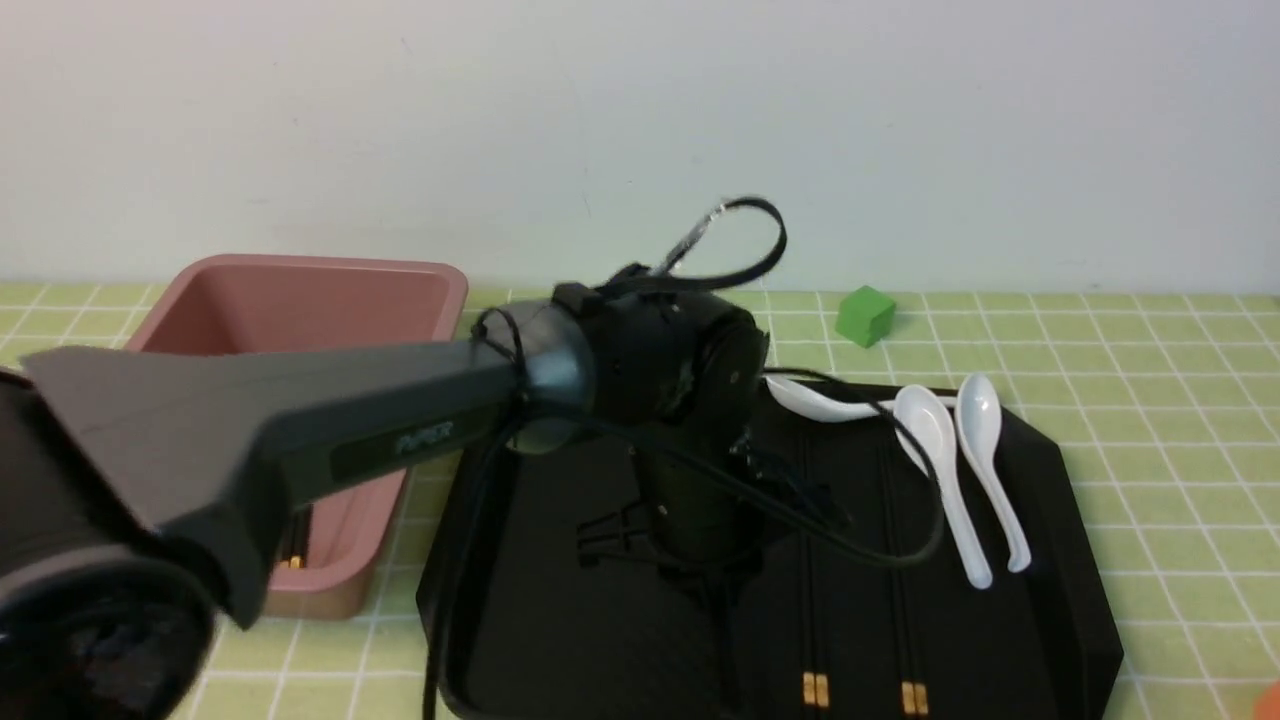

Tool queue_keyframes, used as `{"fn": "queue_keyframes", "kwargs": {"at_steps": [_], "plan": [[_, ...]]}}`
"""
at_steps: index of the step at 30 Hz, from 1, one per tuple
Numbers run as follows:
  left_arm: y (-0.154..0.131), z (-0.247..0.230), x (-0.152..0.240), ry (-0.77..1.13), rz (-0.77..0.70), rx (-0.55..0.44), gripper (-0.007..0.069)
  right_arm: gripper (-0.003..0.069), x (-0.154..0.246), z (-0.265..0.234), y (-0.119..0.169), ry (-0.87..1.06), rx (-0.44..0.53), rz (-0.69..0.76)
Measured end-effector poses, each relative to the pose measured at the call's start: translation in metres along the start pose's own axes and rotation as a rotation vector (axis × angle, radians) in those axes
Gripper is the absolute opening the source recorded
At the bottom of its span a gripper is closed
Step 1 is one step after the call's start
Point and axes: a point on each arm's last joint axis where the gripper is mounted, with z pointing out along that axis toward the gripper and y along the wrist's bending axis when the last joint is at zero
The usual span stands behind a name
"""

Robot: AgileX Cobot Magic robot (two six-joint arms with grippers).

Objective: On green tablecloth take chopsticks from black tray and put them in box.
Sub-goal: 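Reach over to the black tray and grasp a pair of chopsticks with the left gripper, then place the chopsticks into the pink bin with the left gripper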

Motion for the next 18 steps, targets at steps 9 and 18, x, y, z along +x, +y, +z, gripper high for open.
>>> {"fn": "queue_keyframes", "kwargs": {"at_steps": [9, 18], "plan": [[0.055, -0.155, -0.016, -0.232, 0.061, -0.048, 0.0078, 0.0240, 0.000, 0.000, 0.000, 0.000, 0.000, 0.001], [0.161, -0.172, -0.069, -0.274, -0.020, -0.236, 0.0078, 0.0240, 0.000, 0.000, 0.000, 0.000, 0.000, 0.001]]}}
